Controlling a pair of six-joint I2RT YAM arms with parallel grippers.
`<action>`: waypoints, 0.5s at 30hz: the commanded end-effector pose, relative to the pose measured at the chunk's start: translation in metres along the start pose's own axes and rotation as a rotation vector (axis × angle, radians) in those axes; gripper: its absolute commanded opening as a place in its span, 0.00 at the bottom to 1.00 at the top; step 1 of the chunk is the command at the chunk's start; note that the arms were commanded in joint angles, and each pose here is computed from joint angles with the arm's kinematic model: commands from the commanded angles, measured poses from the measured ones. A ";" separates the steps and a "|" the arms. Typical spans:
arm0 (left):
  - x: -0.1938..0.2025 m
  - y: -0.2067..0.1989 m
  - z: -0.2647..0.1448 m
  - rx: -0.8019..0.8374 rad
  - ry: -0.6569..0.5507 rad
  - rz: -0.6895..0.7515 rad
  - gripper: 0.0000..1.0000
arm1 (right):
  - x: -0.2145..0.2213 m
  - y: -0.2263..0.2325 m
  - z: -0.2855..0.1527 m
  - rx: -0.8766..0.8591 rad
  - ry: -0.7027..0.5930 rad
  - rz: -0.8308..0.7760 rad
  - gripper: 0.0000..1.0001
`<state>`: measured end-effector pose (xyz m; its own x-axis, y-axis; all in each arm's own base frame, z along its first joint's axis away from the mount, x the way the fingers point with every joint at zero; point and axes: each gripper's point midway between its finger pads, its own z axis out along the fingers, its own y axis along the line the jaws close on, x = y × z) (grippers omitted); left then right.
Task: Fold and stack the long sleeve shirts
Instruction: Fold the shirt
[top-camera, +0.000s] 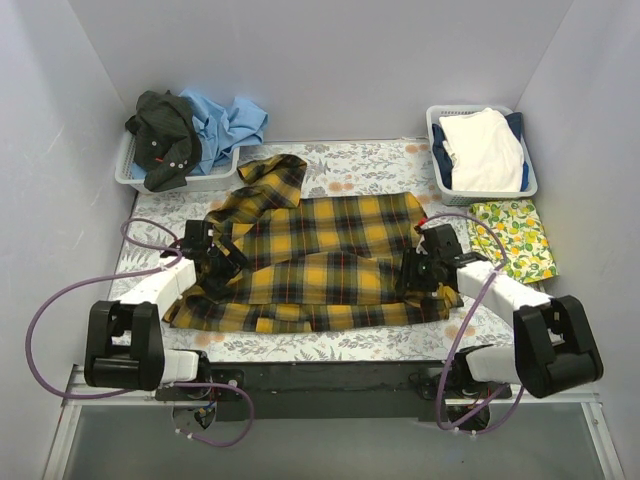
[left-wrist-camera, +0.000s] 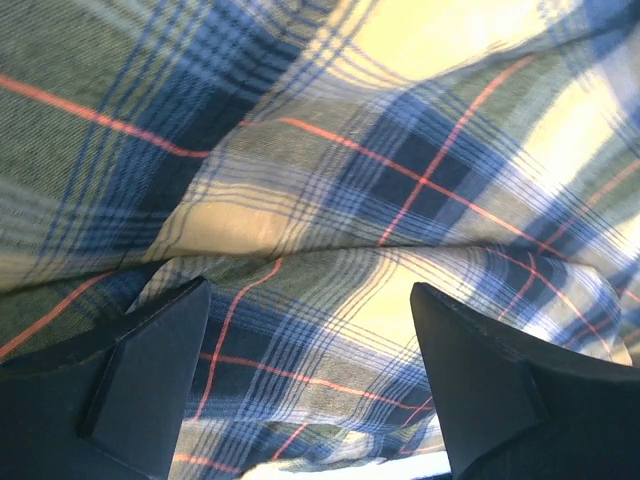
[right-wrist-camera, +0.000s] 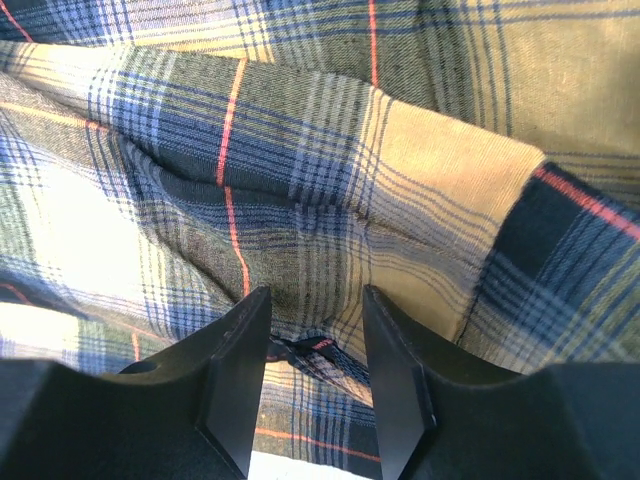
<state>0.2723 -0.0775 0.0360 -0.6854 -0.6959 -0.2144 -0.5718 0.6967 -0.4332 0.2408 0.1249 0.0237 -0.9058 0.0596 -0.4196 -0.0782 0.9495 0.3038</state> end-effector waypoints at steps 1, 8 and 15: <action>0.018 0.036 -0.020 -0.144 0.062 -0.035 0.83 | 0.083 -0.016 -0.022 0.058 0.239 0.100 0.50; -0.027 -0.004 -0.064 -0.049 -0.080 -0.025 0.83 | 0.045 0.003 -0.057 0.033 0.101 0.157 0.50; -0.118 -0.091 -0.083 0.127 -0.262 0.122 0.85 | -0.054 0.018 -0.088 0.073 -0.149 0.073 0.53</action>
<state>0.3153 -0.0507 0.1446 -0.6071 -0.7064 -0.3639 -0.5268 0.7007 -0.4812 0.2080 0.1143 0.0865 -0.9061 0.1643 -0.3899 0.0360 0.9481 0.3158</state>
